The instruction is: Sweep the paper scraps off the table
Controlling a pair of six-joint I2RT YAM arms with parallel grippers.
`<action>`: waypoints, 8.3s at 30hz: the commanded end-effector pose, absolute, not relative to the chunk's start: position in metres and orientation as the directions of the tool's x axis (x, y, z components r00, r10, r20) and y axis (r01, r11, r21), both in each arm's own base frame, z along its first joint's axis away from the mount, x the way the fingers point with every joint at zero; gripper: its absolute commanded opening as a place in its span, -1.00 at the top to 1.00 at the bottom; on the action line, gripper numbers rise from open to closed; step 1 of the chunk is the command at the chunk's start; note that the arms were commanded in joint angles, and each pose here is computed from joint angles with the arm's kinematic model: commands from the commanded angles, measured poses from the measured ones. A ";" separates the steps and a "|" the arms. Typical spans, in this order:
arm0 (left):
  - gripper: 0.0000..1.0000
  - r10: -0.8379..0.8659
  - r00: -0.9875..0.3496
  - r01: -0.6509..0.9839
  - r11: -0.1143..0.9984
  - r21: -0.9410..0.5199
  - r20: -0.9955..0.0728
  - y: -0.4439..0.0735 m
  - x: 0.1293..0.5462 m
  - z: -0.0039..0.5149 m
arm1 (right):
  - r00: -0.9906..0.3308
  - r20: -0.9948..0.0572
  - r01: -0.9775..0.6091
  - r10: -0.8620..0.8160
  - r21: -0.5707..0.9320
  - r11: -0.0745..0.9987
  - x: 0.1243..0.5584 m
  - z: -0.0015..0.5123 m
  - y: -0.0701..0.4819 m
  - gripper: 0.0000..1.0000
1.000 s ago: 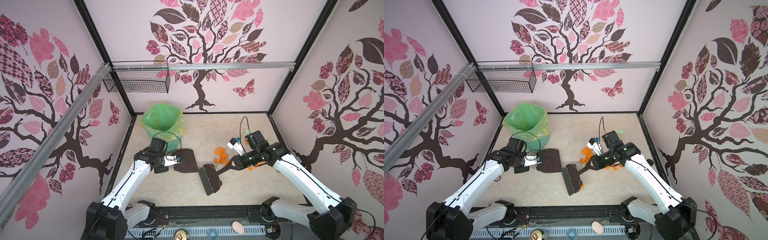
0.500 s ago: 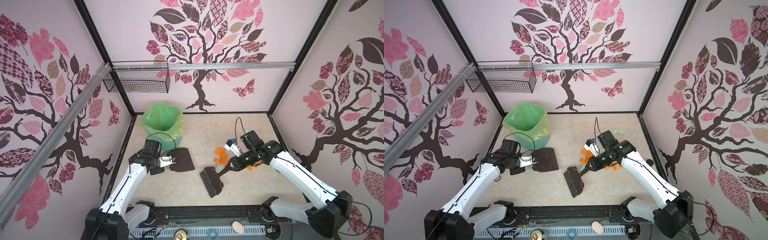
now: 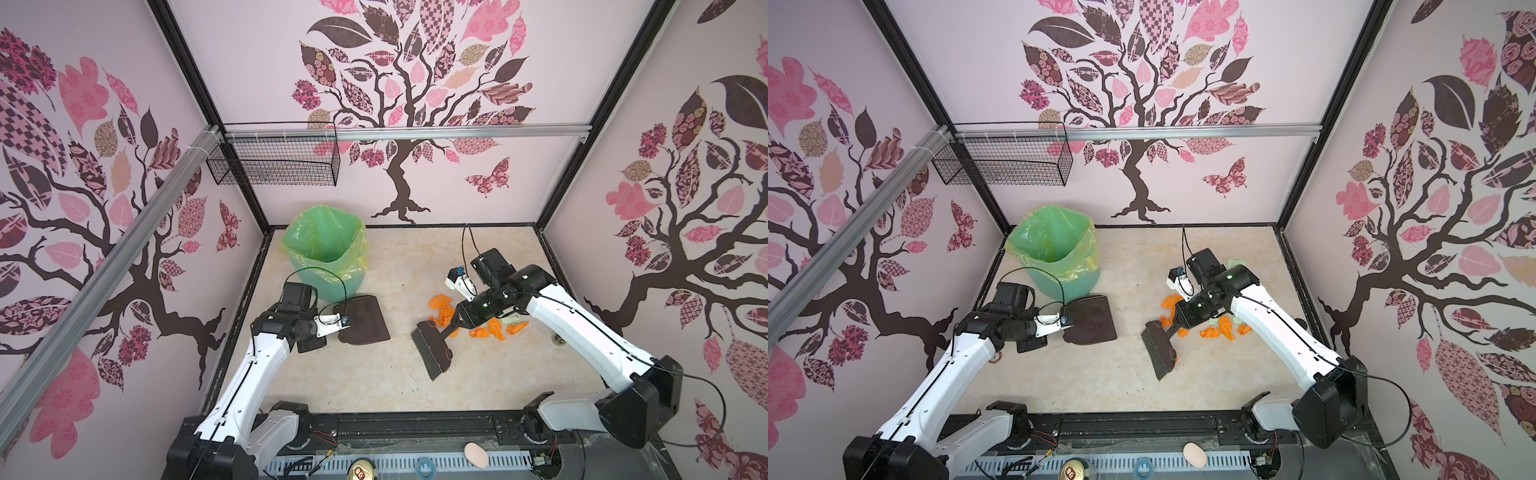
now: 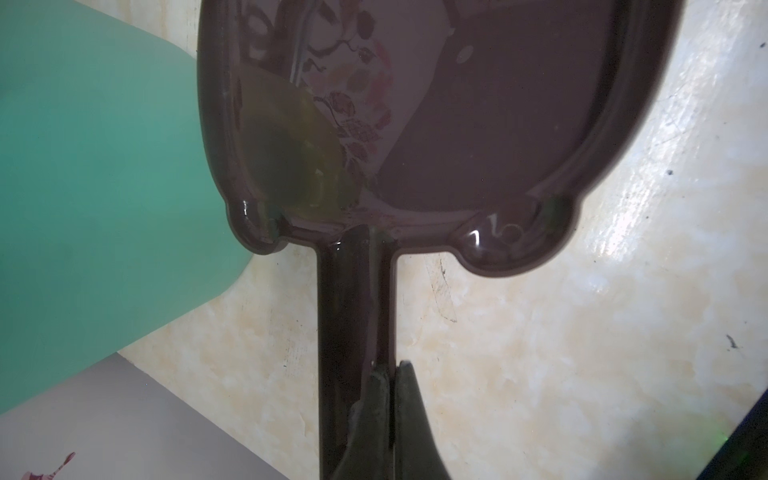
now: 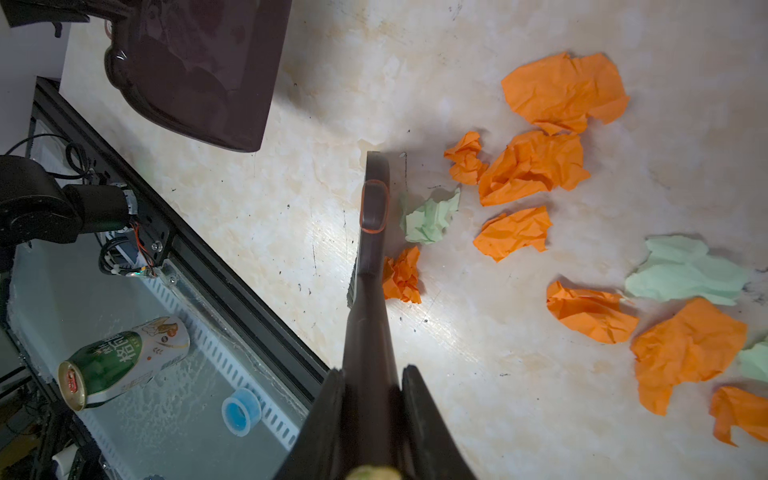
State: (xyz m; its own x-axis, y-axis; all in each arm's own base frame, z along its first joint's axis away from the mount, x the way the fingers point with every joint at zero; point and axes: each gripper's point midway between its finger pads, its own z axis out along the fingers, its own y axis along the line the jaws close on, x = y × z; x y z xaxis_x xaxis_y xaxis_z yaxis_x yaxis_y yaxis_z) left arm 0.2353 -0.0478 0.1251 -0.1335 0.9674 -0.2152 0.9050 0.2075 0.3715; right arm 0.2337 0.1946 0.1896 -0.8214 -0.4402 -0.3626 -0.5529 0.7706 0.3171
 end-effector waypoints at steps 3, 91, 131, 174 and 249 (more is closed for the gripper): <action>1.00 0.957 -0.128 0.915 0.215 0.341 -0.261 -0.056 0.233 0.125 | -0.764 -0.407 -0.590 -0.500 0.126 0.798 0.271 0.191 0.184 1.00; 1.00 0.982 -0.005 0.901 0.086 0.426 -0.187 -0.175 0.260 0.060 | -0.756 -0.129 -0.398 -0.642 -0.688 0.607 0.433 0.147 0.090 1.00; 1.00 0.975 -0.035 0.916 0.119 0.383 -0.220 -0.191 0.263 0.046 | -0.705 -0.343 -0.533 -0.621 -0.322 0.783 0.285 0.214 0.296 1.00; 1.00 0.960 -0.001 0.887 0.129 0.444 -0.279 -0.179 0.246 0.119 | -0.713 -0.562 -0.261 -0.420 -0.343 0.902 0.289 0.309 0.164 1.00; 1.00 0.942 -0.257 0.819 0.330 0.469 -0.216 0.046 0.366 0.349 | -0.718 -0.511 -0.347 -0.473 -0.325 0.880 0.292 0.255 0.165 1.00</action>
State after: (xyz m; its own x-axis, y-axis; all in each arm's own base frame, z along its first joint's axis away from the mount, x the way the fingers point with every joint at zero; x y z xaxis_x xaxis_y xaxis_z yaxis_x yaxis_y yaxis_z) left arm 0.3594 0.0340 0.3386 -0.2647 0.9326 -0.2453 0.8283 0.3501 0.4374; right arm 0.2935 0.1702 0.2395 -0.7372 -0.4890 -0.4663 -0.3673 0.8693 -0.3308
